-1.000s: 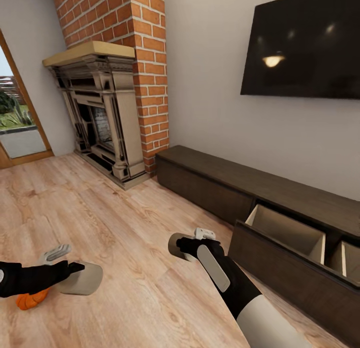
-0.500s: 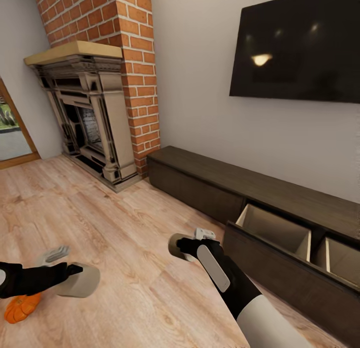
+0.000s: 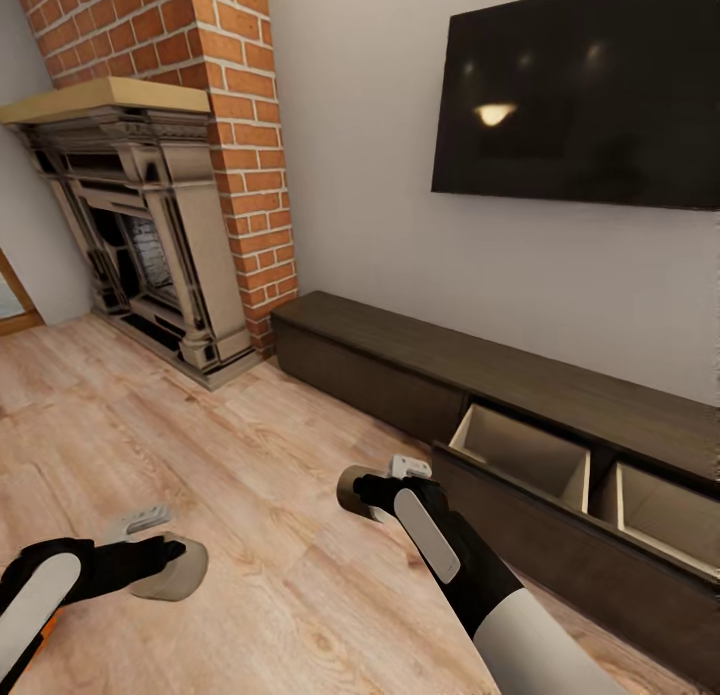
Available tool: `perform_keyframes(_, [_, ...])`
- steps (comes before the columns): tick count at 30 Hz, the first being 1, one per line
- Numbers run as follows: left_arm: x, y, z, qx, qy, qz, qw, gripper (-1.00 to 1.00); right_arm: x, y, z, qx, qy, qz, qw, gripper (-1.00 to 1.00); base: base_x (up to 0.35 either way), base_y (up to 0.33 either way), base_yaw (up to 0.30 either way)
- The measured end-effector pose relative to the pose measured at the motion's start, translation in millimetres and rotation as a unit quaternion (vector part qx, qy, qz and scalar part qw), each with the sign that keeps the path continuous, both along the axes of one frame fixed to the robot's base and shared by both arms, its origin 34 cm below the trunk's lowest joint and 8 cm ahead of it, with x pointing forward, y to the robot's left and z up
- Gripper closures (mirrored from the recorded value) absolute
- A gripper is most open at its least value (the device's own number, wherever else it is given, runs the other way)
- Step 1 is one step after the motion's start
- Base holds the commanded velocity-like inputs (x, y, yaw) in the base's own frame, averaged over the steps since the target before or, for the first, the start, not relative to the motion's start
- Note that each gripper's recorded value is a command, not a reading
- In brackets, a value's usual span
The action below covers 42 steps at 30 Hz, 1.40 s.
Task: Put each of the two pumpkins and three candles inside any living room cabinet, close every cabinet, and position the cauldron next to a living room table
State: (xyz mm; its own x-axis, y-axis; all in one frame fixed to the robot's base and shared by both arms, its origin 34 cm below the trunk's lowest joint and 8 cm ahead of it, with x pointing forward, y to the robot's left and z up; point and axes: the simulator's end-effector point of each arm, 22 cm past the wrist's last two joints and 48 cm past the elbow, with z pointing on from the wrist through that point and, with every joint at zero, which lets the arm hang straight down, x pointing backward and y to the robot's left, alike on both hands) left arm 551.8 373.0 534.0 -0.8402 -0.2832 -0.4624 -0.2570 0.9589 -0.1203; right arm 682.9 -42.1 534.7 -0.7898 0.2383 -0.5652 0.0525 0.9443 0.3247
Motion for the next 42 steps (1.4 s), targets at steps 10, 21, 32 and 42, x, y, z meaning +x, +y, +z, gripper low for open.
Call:
perform_keyframes(10, [-2.6,-12.6,-1.6,-0.003,0.023,0.002,0.9997,1.0,3.8,0.0,13.9,0.0,0.007,0.0,1.0,1.0,0.0,0.0,-0.157])
perform_keyframes(21, [0.7,-12.5,16.5,-0.003,0.029,0.002,0.9996,1.0,7.8,-1.7,30.5,-0.001,0.012,-0.001,0.9999,1.0,0.0,0.0,-0.09])
perform_keyframes(32, [5.2,-10.4,40.4,-0.001,0.029,0.001,0.9996,1.0,12.1,-2.0,53.3,-0.001,0.012,-0.001,0.9999,1.0,0.0,0.0,-0.089])
perform_keyframes(42, [8.5,-10.5,55.6,0.0,0.026,0.0,0.9997,1.0,14.4,-2.5,66.5,-0.001,0.011,-0.001,0.9999,1.0,0.0,0.0,-0.219])
